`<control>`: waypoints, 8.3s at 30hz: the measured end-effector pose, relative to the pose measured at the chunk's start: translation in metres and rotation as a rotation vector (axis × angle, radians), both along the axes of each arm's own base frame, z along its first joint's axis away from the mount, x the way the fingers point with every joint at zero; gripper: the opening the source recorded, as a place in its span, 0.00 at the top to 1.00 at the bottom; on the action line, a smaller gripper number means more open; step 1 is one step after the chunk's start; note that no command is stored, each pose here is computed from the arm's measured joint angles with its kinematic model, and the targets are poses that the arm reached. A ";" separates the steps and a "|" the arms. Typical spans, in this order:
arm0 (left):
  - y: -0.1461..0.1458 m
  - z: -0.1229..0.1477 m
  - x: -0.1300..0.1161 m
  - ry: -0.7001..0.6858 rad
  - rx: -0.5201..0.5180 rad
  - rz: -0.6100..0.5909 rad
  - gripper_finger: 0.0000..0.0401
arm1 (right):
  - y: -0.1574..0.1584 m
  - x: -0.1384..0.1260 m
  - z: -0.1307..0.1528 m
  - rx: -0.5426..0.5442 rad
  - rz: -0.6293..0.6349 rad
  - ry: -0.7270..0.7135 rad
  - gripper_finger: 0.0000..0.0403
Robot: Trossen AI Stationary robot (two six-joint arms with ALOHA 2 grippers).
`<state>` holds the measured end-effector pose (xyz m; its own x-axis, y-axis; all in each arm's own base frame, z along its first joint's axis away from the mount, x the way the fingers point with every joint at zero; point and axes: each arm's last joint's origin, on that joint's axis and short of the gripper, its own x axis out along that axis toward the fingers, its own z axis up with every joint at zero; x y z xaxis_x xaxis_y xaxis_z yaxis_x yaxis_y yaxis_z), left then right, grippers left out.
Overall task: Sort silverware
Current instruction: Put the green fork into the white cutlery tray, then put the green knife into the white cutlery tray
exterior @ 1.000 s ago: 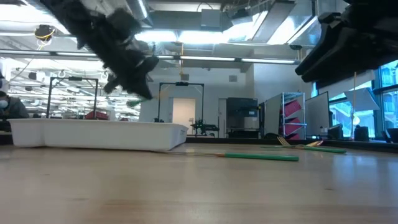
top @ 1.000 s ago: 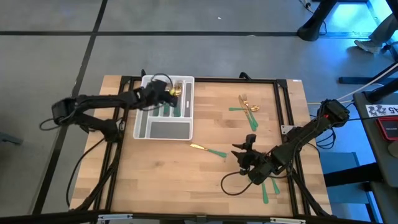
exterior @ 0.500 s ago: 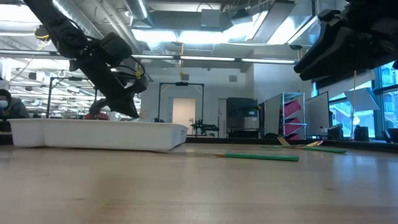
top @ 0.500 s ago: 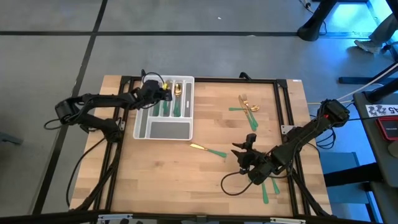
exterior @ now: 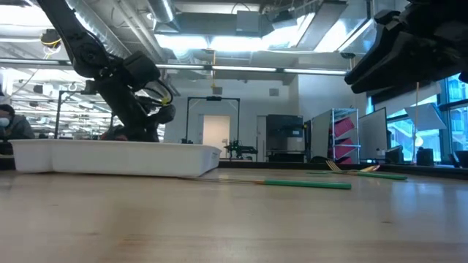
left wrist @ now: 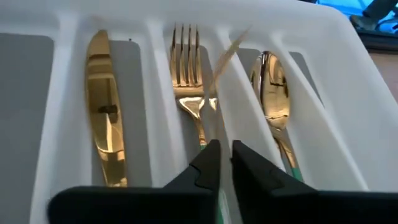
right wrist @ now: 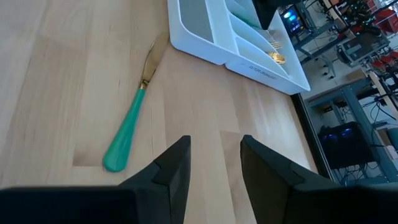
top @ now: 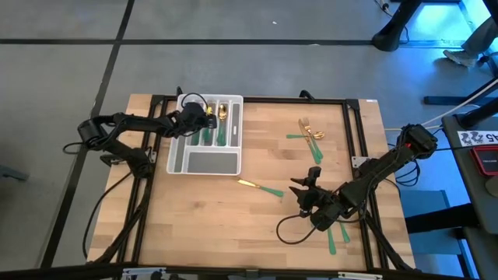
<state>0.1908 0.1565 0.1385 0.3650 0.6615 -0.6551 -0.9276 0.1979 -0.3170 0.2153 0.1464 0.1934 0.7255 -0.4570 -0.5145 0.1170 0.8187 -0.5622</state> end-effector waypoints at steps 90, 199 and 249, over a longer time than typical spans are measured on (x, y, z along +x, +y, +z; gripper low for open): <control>-0.281 0.028 0.038 -0.086 0.589 -1.029 0.94 | -0.068 0.078 -0.139 0.764 0.262 -0.255 0.95; -0.308 -0.036 0.109 -0.399 0.579 -0.584 0.98 | -0.027 0.078 -0.111 0.565 0.291 0.022 0.57; -0.321 -0.075 0.090 -0.134 0.488 -0.702 0.41 | -0.064 0.057 -0.132 0.611 0.078 -0.076 0.68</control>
